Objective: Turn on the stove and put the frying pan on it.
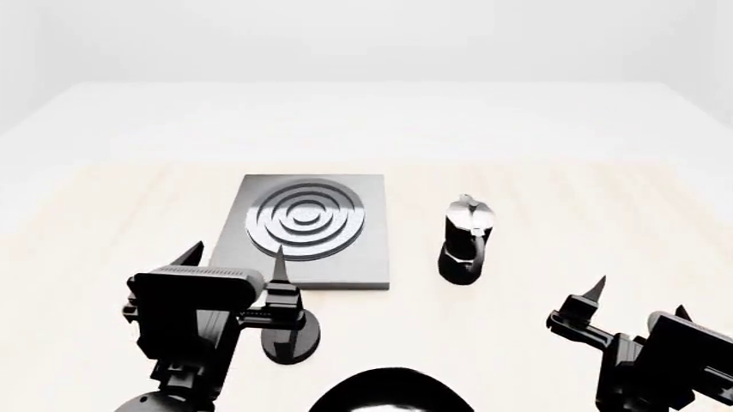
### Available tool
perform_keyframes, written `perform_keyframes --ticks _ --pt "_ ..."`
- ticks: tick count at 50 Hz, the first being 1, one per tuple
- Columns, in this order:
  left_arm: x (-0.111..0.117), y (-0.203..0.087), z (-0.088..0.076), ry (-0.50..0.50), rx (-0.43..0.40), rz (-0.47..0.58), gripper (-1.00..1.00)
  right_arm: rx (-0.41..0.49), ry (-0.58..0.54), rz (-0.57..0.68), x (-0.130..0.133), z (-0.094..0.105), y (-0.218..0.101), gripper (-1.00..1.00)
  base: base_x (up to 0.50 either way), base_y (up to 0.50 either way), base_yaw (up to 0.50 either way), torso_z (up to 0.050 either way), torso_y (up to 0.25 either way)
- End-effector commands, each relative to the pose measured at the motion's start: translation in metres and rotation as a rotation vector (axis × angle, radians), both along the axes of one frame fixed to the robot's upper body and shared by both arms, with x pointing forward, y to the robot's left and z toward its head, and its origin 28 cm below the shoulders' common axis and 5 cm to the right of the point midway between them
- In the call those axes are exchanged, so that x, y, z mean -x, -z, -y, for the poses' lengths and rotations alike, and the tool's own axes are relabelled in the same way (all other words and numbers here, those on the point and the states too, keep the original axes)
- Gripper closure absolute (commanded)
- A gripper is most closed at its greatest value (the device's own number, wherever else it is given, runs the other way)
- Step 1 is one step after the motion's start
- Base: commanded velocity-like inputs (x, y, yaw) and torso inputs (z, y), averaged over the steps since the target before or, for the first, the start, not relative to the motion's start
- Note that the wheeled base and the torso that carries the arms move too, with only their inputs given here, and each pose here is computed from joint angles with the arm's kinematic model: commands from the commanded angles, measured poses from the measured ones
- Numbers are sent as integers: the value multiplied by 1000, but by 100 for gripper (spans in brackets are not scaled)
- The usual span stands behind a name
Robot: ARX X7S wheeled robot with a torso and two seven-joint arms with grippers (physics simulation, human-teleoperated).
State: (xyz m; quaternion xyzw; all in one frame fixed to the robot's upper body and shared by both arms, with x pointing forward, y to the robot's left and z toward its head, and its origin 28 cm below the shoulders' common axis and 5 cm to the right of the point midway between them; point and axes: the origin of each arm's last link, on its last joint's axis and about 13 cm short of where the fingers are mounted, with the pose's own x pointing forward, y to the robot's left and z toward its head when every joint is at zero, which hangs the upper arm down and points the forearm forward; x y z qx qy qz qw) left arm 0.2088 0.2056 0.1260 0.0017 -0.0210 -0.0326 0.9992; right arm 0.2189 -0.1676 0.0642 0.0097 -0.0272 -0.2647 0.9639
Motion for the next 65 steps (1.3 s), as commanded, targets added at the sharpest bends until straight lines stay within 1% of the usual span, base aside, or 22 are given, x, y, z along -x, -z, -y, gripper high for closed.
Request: perform_keyframes --ticks 1,5,7,9,12,14,16,17,19,20,21,22,25,29,36,46,53,56,57,58,59,65 --pt "1 0 0 -1 0 -1 -100 -6 -3 7 1 0 0 -100 0 0 0 0 0" --pt "0 -2 0 12 12 -26 -100 -8 3 0 0 0 1 -100 0 0 0 0 0" --pt "0 -6 0 89 1 -106 -100 -7 2 0 1 0 -1 -100 0 0 0 0 0" --pt "-3 -12 -2 52 -27 -146 -100 -7 3 -3 1 0 0 -100 0 0 0 0 0" --pt "-7 -33 -6 80 -29 -275 -100 -5 3 -7 1 0 1 -100 0 0 0 0 0" --pt "-10 -53 -10 128 13 -350 -100 -9 3 -7 1 0 2 -100 0 0 0 0 0" --pt "-27 -66 -27 17 40 -421 -100 -10 0 -9 0 -1 3 -100 0 0 0 0 0" --pt "-23 -71 -22 9 38 -421 -100 -10 -1 -9 0 -1 3 -100 0 0 0 0 0" --pt "-30 -86 -28 -33 25 -498 -100 -10 -4 -11 0 -1 4 -100 0 0 0 0 0" --pt "-27 -92 -26 -1 42 -521 -100 -10 -4 -11 0 -1 4 -100 0 0 0 0 0" --pt "-24 -97 -27 75 68 -555 -100 -10 -2 -13 0 -1 5 -100 0 0 0 0 0" --pt "-24 -100 -27 94 76 -564 -100 -12 -3 -14 0 -1 5 -100 0 0 0 0 0" --pt "-32 -102 -33 45 49 -586 -100 -10 -5 -15 0 -2 6 -100 0 0 0 0 0" --pt "-33 -101 -35 43 63 -605 -100 -10 -5 -16 0 -2 6 -100 0 0 0 0 0" --pt "-36 -93 -36 36 112 -670 -100 -9 -9 -13 0 -3 5 -100 0 0 0 0 0" --pt "-46 -76 -42 -3 96 -736 -100 -9 -11 -12 -1 -3 2 -100 0 0 0 0 0" --pt "-51 -68 -47 -49 103 -759 -100 -10 -15 -17 -1 -4 6 -100 0 0 0 0 0" --pt "-50 -66 -47 -36 119 -752 -100 -10 -15 -19 -1 -4 6 -100 0 0 0 0 0" --pt "-50 -64 -46 -53 63 -770 -100 -10 -17 -19 -1 -4 6 -100 0 0 0 0 0" --pt "-50 -64 -46 -34 107 -759 -100 -8 -17 -19 -1 -5 6 -100 0 0 0 0 0" --pt "-50 -64 -46 -14 123 -759 -100 -9 -17 -19 -1 -5 6 -100 0 0 0 0 0" --pt "-50 -63 -46 -15 104 -759 -100 -9 -17 -20 -1 -4 7 -100 0 0 0 -3 0"
